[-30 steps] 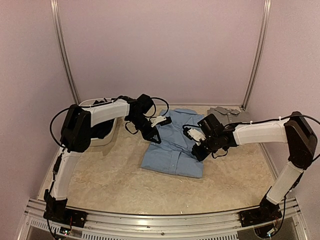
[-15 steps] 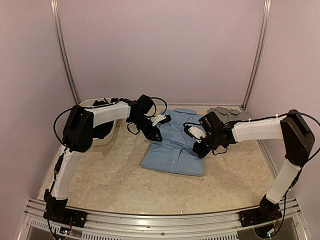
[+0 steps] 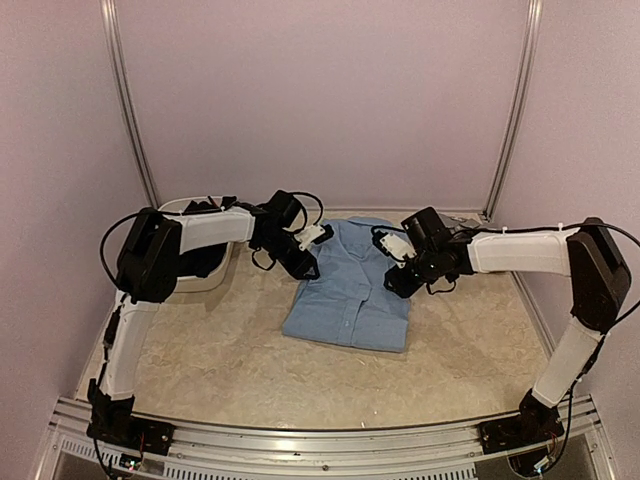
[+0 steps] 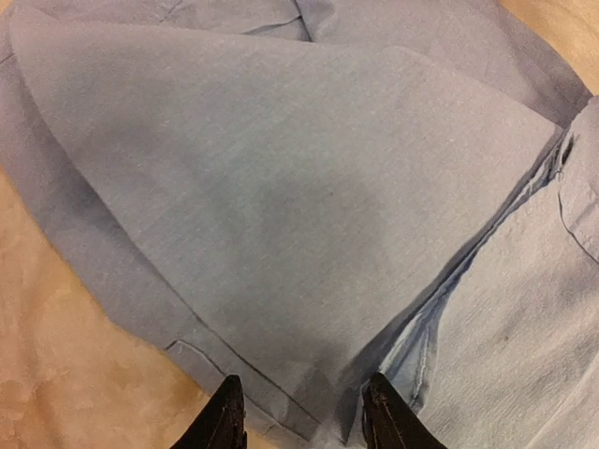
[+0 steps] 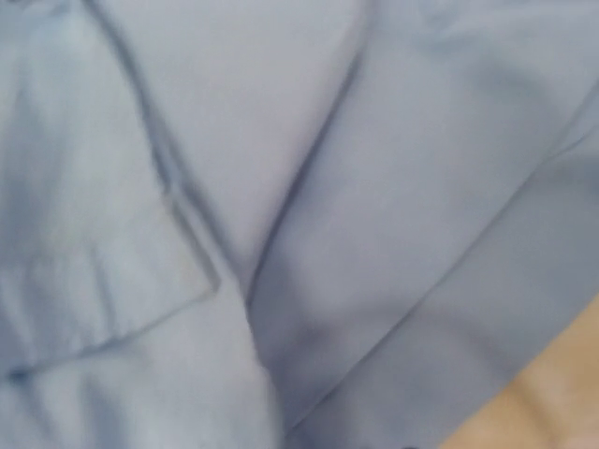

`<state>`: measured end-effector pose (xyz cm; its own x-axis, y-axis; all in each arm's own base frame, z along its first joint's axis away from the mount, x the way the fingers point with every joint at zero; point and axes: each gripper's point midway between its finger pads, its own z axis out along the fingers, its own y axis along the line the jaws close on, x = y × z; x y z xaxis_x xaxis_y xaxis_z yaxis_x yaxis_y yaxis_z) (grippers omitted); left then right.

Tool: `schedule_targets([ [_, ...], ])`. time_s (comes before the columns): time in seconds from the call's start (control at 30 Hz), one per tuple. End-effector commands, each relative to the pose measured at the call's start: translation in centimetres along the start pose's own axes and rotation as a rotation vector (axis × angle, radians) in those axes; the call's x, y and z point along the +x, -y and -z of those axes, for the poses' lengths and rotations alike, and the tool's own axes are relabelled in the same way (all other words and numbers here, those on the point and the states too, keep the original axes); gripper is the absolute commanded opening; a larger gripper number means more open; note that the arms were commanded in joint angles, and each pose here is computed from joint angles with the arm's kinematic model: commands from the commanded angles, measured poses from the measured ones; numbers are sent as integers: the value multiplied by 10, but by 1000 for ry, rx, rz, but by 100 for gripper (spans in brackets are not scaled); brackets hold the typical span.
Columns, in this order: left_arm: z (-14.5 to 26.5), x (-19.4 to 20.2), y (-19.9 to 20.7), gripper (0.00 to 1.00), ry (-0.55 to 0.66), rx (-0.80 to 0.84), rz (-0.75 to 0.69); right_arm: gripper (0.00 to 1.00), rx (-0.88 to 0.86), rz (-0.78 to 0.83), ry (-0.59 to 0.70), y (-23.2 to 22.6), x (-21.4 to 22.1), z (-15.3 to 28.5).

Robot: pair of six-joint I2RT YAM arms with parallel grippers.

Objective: Fold and stack the long sleeve shirts
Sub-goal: Fold the rectangle-folded shirt at the center of the board, then smooth out the 2/3-rectangle-folded shirt at the center of the board.

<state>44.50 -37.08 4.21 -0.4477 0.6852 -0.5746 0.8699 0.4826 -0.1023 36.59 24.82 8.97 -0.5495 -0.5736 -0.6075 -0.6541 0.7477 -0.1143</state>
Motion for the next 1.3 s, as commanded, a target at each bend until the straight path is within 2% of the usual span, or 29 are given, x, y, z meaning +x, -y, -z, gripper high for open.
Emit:
schedule_targets([
  [0.0,38,-26,-30,41,88,-178,41,43,142,-31,13,33,-17,10],
  [0.13,52,-30,-36,41,139,-240,89,47,169,-56,36,38,-23,24],
  [0.27,73,-35,-15,43,230,-218,101,51,-31,-54,99,1,-19,41],
  [0.3,80,-37,-3,57,254,-199,83,52,-86,-60,115,-11,-16,46],
  [0.37,93,-40,26,75,296,-159,34,52,-172,-75,133,-29,-8,54],
  [0.47,97,-35,71,80,308,-96,-53,48,-225,-159,91,-41,10,54],
  [0.53,90,-28,87,80,282,-76,-61,47,-192,-229,55,-36,22,50],
  [0.67,66,-18,84,79,214,-60,20,53,-123,-373,18,-26,34,41],
  [0.83,40,-11,90,75,182,-34,39,55,-48,-475,-42,-10,48,19],
  [1.13,6,29,107,69,79,-47,26,55,9,-450,-96,0,55,-8],
  [1.27,-1,45,109,68,45,-63,28,47,18,-435,-97,3,55,-14],
])
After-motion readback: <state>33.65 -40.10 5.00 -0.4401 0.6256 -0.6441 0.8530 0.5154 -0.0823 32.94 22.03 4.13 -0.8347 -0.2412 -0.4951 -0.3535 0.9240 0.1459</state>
